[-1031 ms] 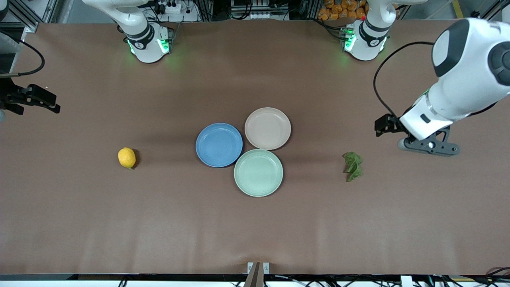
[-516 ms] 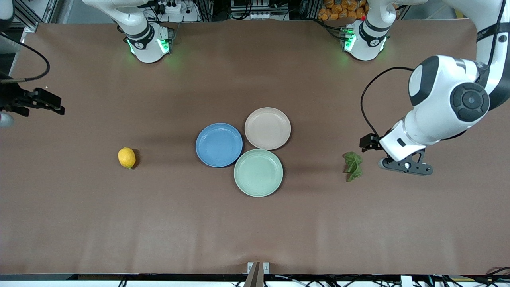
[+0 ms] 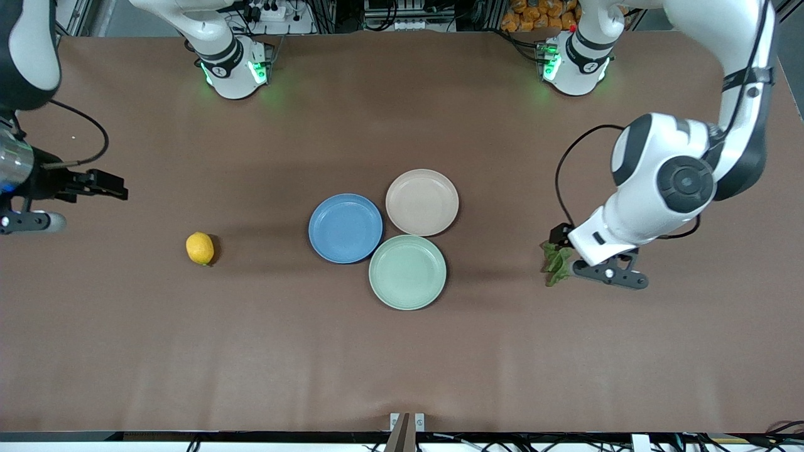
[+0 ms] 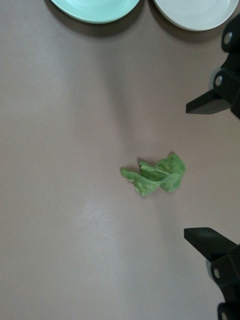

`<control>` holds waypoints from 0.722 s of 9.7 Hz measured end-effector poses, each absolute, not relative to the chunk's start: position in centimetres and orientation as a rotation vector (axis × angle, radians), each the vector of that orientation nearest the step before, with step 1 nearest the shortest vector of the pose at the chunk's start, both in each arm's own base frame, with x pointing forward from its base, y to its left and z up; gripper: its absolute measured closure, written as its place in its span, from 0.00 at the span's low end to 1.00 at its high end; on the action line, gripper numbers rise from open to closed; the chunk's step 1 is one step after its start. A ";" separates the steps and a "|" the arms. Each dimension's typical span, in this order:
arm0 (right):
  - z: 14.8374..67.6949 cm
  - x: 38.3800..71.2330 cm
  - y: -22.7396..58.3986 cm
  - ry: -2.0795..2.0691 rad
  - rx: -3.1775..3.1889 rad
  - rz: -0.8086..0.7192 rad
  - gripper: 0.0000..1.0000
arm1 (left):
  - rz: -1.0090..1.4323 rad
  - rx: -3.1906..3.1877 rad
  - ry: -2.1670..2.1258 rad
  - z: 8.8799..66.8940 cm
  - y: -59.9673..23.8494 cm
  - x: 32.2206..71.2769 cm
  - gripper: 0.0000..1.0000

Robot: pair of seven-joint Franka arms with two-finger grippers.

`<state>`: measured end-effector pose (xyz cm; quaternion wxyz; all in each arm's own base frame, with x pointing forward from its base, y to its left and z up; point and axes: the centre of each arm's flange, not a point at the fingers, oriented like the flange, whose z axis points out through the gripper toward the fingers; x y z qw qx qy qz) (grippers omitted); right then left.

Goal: Place lemon and lettuce in plates
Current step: 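Lower the left gripper to the lettuce while the right gripper reaches the lemon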

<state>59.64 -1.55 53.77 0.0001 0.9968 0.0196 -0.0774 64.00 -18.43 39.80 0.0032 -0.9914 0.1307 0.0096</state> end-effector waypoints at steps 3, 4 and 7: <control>50.8 59.9 -1.6 0.061 3.132 -0.229 0.00 | 0.036 -3.119 0.387 37.7 -17.8 64.8 0.00; 49.5 60.0 -1.6 0.060 3.132 -0.219 0.00 | 0.041 -3.121 0.385 36.6 -17.8 65.0 0.00; 45.2 59.9 -1.7 0.058 3.131 -0.220 0.00 | 0.051 -3.125 0.371 33.3 -17.4 65.6 0.00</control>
